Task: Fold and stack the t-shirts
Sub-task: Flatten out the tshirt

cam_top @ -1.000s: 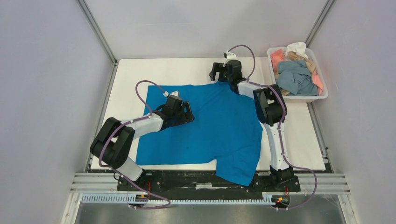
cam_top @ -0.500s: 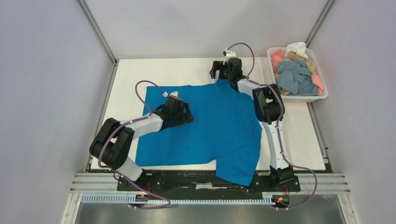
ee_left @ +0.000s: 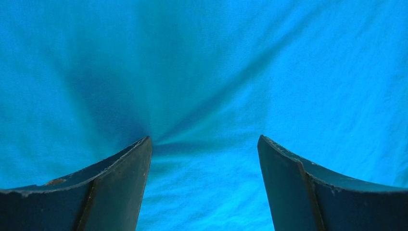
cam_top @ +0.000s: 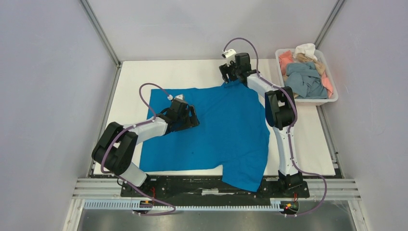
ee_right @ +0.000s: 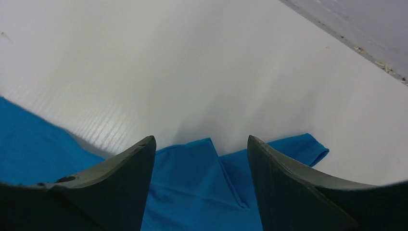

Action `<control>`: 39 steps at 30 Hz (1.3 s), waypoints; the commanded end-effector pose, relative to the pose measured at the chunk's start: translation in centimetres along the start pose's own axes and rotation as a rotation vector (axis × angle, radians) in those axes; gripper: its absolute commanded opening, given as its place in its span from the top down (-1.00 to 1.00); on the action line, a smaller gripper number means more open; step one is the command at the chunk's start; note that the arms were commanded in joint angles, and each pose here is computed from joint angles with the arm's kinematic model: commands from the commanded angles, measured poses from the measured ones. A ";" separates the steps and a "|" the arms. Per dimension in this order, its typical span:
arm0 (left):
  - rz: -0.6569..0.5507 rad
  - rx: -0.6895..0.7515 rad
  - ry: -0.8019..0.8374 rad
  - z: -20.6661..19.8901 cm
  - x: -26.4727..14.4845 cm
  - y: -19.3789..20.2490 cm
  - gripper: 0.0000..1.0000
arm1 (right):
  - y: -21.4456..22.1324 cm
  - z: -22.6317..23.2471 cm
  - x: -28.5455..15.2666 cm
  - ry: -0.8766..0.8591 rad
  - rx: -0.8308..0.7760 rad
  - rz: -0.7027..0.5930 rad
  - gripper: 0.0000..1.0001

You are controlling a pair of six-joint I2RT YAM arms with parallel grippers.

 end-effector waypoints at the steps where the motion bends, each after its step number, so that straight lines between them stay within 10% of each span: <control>1: 0.016 0.029 -0.020 0.4 -0.2 0.2 -0.75 | 0.8 0.0 -0.7 -0.020 -0.027 0.063 -0.42; 11: 0.017 0.026 -0.016 0.3 -0.2 0.1 -0.75 | 2.3 -0.2 -0.9 -0.009 -0.014 0.122 0.16; 25: 0.024 0.027 -0.016 0.3 -0.1 0.2 -0.75 | 3.9 0.8 -0.3 -0.076 0.010 0.175 0.27; 30: 0.028 0.026 -0.011 0.1 -0.1 0.2 -0.75 | 3.3 1.0 -0.1 -0.079 0.039 0.138 1.00; 39: 0.031 0.027 -0.008 0.1 -0.2 0.2 -0.75 | -1.0 -1.3 -0.2 0.001 -0.070 -0.059 1.00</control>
Point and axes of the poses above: each gripper's point midway between its finger pads, its own x axis out along the fingers, its own z axis along the line the jaws close on, y = z × x, the point moved 6 cm from there along -x, back along the fingers, and after that the axes turned 15 degrees about -x, right-handed, at the moved point
